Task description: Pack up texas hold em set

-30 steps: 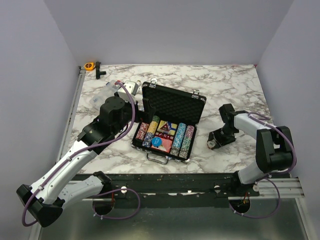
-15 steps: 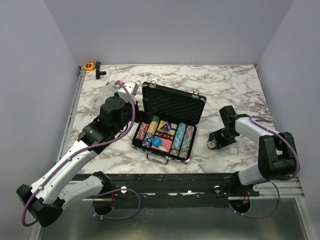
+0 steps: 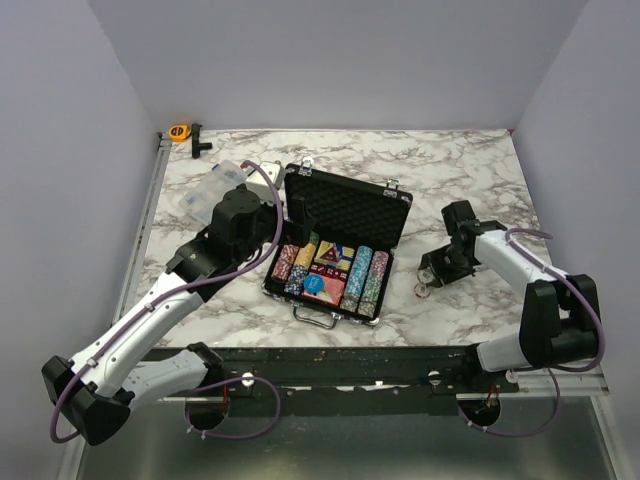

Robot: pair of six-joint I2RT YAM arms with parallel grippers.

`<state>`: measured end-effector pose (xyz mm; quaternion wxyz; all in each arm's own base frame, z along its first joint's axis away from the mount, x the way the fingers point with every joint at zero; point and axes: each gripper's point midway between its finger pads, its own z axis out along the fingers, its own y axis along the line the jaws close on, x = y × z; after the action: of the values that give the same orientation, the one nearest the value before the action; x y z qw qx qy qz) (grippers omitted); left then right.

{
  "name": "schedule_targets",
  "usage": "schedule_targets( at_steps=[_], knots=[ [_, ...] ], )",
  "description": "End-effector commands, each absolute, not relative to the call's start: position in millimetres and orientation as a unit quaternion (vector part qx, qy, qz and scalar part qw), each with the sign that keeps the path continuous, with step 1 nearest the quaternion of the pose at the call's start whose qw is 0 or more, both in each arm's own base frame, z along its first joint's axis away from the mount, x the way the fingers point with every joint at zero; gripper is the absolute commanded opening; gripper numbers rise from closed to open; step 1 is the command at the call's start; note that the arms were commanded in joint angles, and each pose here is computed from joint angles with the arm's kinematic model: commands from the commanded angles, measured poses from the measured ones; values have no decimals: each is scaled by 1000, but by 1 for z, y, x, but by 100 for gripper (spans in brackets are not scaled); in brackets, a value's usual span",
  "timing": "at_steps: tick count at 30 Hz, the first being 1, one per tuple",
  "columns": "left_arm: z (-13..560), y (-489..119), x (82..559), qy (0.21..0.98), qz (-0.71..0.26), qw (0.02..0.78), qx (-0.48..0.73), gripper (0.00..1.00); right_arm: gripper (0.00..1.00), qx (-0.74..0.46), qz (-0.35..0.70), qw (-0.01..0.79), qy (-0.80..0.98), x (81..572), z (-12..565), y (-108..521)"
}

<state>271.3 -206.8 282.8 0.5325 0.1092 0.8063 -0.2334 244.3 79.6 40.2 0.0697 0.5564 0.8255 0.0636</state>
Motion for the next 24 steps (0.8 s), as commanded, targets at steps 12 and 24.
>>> schedule_targets(
  at_steps=[12,24],
  knots=[
    [247,-296,238,797,-434,387,164,92,1,521,94,24,848,242,57,99],
    [202,-371,218,771,-531,316,152,89,1,481,113,-15,869,246,70,112]
  ],
)
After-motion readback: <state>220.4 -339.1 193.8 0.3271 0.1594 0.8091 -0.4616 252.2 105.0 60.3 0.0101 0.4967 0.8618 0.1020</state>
